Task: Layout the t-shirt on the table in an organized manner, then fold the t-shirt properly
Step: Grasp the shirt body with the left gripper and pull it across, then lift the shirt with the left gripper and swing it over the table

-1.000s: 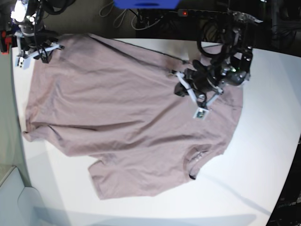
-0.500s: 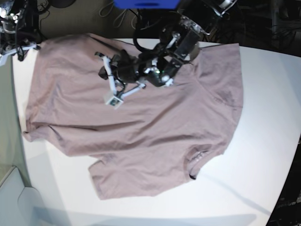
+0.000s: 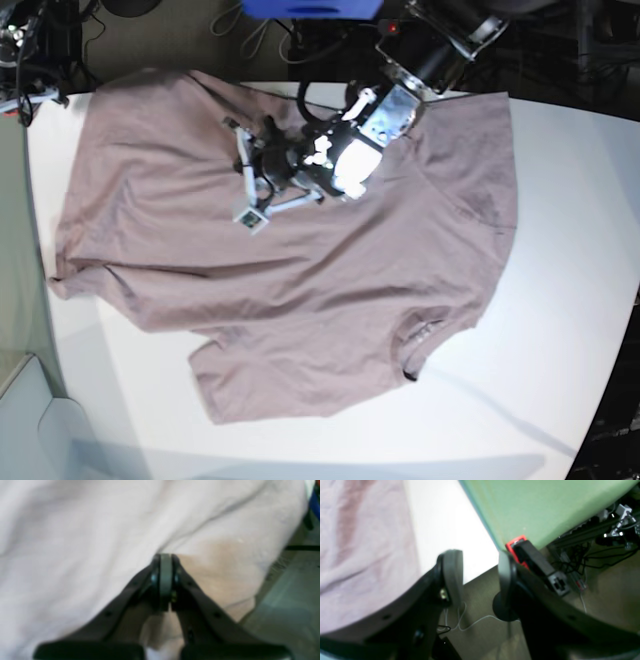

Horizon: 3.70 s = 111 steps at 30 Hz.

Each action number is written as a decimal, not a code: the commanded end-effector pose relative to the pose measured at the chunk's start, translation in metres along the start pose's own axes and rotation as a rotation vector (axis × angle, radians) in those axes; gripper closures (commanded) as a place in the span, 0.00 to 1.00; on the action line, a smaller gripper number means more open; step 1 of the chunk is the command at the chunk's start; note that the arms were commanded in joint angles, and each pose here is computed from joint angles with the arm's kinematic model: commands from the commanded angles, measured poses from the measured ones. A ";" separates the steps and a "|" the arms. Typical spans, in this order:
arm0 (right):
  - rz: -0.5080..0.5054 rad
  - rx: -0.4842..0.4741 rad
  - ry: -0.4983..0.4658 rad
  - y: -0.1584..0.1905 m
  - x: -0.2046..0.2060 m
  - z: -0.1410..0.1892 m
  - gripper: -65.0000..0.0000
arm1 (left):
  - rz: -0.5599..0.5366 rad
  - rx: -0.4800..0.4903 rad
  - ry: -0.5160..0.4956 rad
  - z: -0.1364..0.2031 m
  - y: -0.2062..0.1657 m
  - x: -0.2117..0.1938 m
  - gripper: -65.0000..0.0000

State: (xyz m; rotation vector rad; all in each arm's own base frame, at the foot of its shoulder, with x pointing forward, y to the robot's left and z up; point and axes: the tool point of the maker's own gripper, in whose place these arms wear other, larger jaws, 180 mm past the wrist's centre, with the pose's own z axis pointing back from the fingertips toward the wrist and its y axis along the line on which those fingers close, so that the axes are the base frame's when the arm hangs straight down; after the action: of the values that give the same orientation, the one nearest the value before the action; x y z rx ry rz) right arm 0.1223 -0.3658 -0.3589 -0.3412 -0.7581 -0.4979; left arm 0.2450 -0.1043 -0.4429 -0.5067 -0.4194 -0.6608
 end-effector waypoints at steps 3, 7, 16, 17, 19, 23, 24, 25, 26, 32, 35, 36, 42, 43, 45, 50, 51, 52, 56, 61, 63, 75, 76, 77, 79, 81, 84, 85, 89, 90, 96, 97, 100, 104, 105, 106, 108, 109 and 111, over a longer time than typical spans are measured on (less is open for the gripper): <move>0.013 -0.009 -0.040 -0.003 0.012 0.002 0.63 | -0.041 0.191 0.139 0.022 0.065 -0.043 1.00; 0.011 -0.003 -0.042 -0.001 0.013 0.001 0.63 | -0.042 0.300 0.179 0.050 0.119 -0.065 1.00; 0.010 -0.003 -0.043 0.000 0.013 0.001 0.63 | 0.097 0.587 0.093 0.145 0.248 -0.081 1.00; 0.010 -0.003 -0.043 0.000 0.013 0.001 0.63 | 0.101 0.608 0.085 0.153 0.256 -0.082 1.00; 0.010 -0.002 -0.045 0.000 0.014 0.001 0.63 | 0.110 0.660 0.055 0.174 0.276 -0.075 1.00; 0.010 0.001 -0.046 0.001 0.014 0.001 0.63 | 0.140 0.735 0.006 0.209 0.301 -0.064 1.00; 0.011 0.002 -0.046 0.001 0.014 0.001 0.63 | 0.152 0.745 -0.010 0.215 0.304 -0.062 1.00; 0.011 0.002 -0.047 0.001 0.014 0.001 0.63 | 0.156 0.757 -0.035 0.223 0.306 -0.056 1.00; 0.011 0.002 -0.047 0.001 0.014 0.001 0.63 | 0.162 0.760 -0.061 0.230 0.304 -0.048 1.00; 0.008 0.024 -0.052 0.009 0.016 0.000 0.63 | 0.056 0.539 -0.171 0.231 0.226 0.004 1.00; 0.038 0.068 -0.079 0.027 0.028 -0.002 0.63 | 0.038 0.437 -0.175 0.211 0.184 0.009 1.00; 0.048 0.091 -0.086 0.035 0.031 -0.002 0.63 | 0.025 0.402 -0.163 0.200 0.170 0.007 1.00; 0.088 0.198 -0.163 0.078 0.059 0.003 0.78 | -0.046 0.265 -0.050 0.155 0.120 -0.021 1.00; 0.085 0.205 -0.175 0.082 0.064 0.003 0.82 | -0.047 0.258 -0.025 0.153 0.117 -0.030 1.00; 0.074 0.213 -0.202 0.087 0.074 0.003 0.91 | -0.057 0.270 0.025 0.154 0.119 -0.050 1.00; 0.047 0.252 -0.267 0.106 0.100 0.001 1.00 | -0.082 0.351 0.147 0.166 0.140 -0.093 1.00; 0.051 0.274 -0.273 0.116 0.103 0.001 1.00 | -0.087 0.368 0.165 0.169 0.144 -0.099 1.00; 0.056 0.301 -0.276 0.127 0.105 0.001 1.00 | -0.090 0.384 0.184 0.171 0.149 -0.104 1.00; 0.098 0.417 -0.279 0.175 0.113 0.005 1.00 | -0.060 0.450 0.280 0.172 0.177 -0.132 1.00; 0.138 0.512 -0.194 0.220 0.116 0.009 1.00 | -0.038 0.528 0.318 0.170 0.217 -0.162 1.00; 0.162 0.549 -0.178 0.237 0.118 0.013 1.00 | -0.030 0.559 0.340 0.176 0.234 -0.178 1.00; 0.273 0.692 -0.105 0.320 0.112 -0.001 1.00 | 0.246 0.887 0.105 0.297 0.351 -0.146 1.00; 0.298 0.707 -0.084 0.332 0.107 -0.004 1.00 | 0.246 0.894 0.089 0.300 0.352 -0.140 1.00; 0.323 0.720 -0.072 0.343 0.106 -0.007 1.00 | 0.240 0.897 0.072 0.302 0.352 -0.134 1.00; 0.370 0.744 -0.050 0.365 0.105 -0.012 1.00 | 0.220 0.889 0.036 0.298 0.346 -0.119 1.00; 0.410 0.766 -0.024 0.388 0.102 -0.015 1.00 | 0.213 0.867 0.006 0.289 0.336 -0.106 1.00; 0.422 0.796 -0.027 0.420 0.110 -0.015 1.00 | 0.201 0.842 -0.008 0.281 0.321 -0.091 1.00; 0.417 0.803 -0.034 0.427 0.114 -0.016 1.00 | 0.194 0.832 -0.020 0.277 0.314 -0.085 1.00; 0.386 0.841 -0.034 0.464 0.118 -0.019 1.00 | 0.171 0.808 -0.041 0.272 0.293 -0.066 1.00; 0.396 0.860 -0.028 0.471 0.117 -0.018 1.00 | 0.169 0.800 -0.036 0.270 0.287 -0.066 1.00; 0.397 0.915 0.029 0.502 0.090 -0.033 1.00 | 0.119 0.786 -0.035 0.269 0.258 -0.067 1.00; 0.387 0.909 0.034 0.503 0.085 -0.038 1.00 | 0.116 0.784 -0.032 0.268 0.255 -0.070 1.00; 0.368 0.887 0.052 0.499 0.071 -0.052 1.00 | 0.151 0.804 -0.034 0.279 0.256 -0.085 1.00; 0.345 0.799 0.079 0.475 0.059 -0.082 1.00 | 0.193 0.845 -0.049 0.295 0.265 -0.093 1.00; 0.331 0.739 0.088 0.460 0.060 -0.096 1.00 | 0.197 0.849 -0.051 0.297 0.266 -0.093 1.00; 0.313 0.672 0.095 0.443 0.059 -0.109 1.00 | 0.201 0.852 -0.055 0.298 0.267 -0.094 1.00; 0.284 0.537 0.113 0.404 0.057 -0.133 1.00 | 0.203 0.854 -0.056 0.299 0.267 -0.094 1.00; 0.276 0.478 0.120 0.384 0.054 -0.143 1.00 | 0.202 0.849 -0.055 0.297 0.266 -0.093 1.00; 0.282 0.410 0.126 0.352 0.052 -0.158 1.00 | 0.213 0.832 -0.072 0.291 0.262 -0.090 1.00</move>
State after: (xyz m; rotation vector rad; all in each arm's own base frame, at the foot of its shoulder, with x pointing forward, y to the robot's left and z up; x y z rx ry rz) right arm 0.4654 -0.1373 -0.4402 0.0558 -0.8234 -0.0501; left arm 0.2880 0.2787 -0.3495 0.2081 -0.6098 -0.2184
